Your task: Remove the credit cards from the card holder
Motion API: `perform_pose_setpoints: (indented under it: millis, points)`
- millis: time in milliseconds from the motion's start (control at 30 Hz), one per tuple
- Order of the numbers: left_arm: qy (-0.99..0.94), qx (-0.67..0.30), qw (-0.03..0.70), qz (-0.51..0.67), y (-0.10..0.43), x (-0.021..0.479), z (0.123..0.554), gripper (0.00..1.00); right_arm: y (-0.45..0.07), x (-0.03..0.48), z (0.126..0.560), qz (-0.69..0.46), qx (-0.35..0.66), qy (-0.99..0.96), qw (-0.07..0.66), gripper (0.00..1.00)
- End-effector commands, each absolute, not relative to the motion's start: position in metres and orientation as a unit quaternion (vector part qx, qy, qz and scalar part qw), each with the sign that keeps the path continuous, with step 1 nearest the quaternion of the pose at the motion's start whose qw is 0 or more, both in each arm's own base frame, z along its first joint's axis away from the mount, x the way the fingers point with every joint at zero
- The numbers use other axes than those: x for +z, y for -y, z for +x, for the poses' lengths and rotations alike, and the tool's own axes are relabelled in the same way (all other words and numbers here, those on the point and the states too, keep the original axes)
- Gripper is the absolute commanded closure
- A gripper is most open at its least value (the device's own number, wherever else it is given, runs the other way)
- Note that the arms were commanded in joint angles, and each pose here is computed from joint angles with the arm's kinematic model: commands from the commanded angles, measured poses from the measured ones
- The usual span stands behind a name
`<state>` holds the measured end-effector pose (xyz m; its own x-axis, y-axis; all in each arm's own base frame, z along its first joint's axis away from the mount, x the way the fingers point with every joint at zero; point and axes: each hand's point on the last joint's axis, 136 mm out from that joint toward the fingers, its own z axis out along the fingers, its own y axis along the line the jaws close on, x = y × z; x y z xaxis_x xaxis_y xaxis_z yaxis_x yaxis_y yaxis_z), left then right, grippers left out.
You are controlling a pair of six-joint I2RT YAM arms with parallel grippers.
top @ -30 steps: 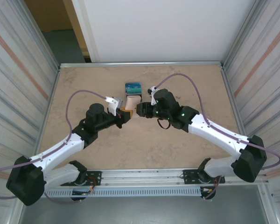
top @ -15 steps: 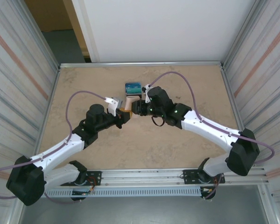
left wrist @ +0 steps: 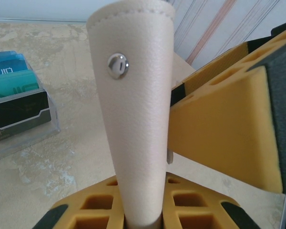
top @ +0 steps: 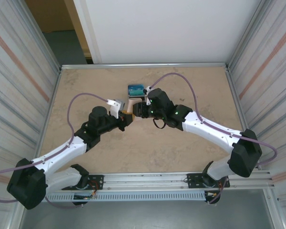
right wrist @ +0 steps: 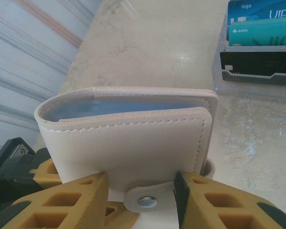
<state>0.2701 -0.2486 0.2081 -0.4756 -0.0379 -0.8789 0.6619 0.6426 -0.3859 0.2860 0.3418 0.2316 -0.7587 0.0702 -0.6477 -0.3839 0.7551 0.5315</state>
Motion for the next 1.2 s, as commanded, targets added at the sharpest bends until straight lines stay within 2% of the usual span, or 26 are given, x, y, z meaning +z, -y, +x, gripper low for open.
perform_pose_setpoints:
  millis: [0,633,1167]
  points:
    - [-0.734,-0.399,0.508,0.210,0.255,0.240,0.270,0.86,-0.344,0.219,0.285,-0.090,0.316,-0.888,0.321,0.59]
    - [-0.723,-0.408,0.525,0.187,0.254,0.252,0.277,0.88,-0.331,0.206,0.285,-0.075,0.285,-0.902,0.316,0.64]
    - [-0.732,-0.405,0.515,0.186,0.253,0.245,0.276,0.88,-0.315,0.216,0.288,-0.060,0.284,-0.897,0.334,0.78]
